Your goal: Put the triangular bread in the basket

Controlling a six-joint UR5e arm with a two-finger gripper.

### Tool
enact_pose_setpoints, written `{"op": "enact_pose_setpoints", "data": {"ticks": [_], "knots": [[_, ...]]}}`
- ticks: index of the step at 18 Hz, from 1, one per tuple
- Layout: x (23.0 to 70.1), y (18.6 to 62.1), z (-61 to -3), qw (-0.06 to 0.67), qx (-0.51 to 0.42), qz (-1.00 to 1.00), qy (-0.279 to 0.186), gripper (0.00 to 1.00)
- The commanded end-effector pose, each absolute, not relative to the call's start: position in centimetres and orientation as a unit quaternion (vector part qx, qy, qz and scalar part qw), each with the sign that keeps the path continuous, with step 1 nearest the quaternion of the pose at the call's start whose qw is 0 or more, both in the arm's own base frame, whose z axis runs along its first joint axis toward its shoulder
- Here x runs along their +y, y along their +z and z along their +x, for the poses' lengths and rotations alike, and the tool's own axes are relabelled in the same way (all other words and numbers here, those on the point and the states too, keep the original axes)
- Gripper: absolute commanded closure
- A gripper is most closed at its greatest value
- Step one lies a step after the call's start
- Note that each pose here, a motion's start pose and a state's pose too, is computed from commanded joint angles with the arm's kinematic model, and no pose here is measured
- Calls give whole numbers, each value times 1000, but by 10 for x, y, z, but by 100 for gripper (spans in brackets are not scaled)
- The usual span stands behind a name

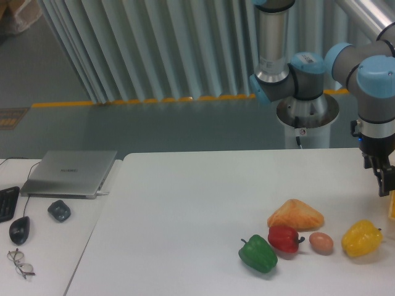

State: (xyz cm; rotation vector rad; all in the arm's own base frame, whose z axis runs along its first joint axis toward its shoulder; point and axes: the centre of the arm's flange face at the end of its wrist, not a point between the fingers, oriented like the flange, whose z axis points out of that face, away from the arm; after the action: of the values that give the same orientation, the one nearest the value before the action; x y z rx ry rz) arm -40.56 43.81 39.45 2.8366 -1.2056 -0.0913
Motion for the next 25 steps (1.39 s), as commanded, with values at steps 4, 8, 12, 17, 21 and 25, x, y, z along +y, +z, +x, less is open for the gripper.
{"op": "enact_pose_setpoints", "data": {"ticks": [4,8,12,17,21,25], "knots": [[444,403,-399,26,-400,915,-36,0],[451,409,-396,19,-402,914,-43,0],[447,416,-401,21,-398,916,-48,0],[452,417,-402,24,-400,915,-52,0],[450,415,-401,21,-399,916,-49,0],[451,414,-402,18,-399,916,-52,0]]}}
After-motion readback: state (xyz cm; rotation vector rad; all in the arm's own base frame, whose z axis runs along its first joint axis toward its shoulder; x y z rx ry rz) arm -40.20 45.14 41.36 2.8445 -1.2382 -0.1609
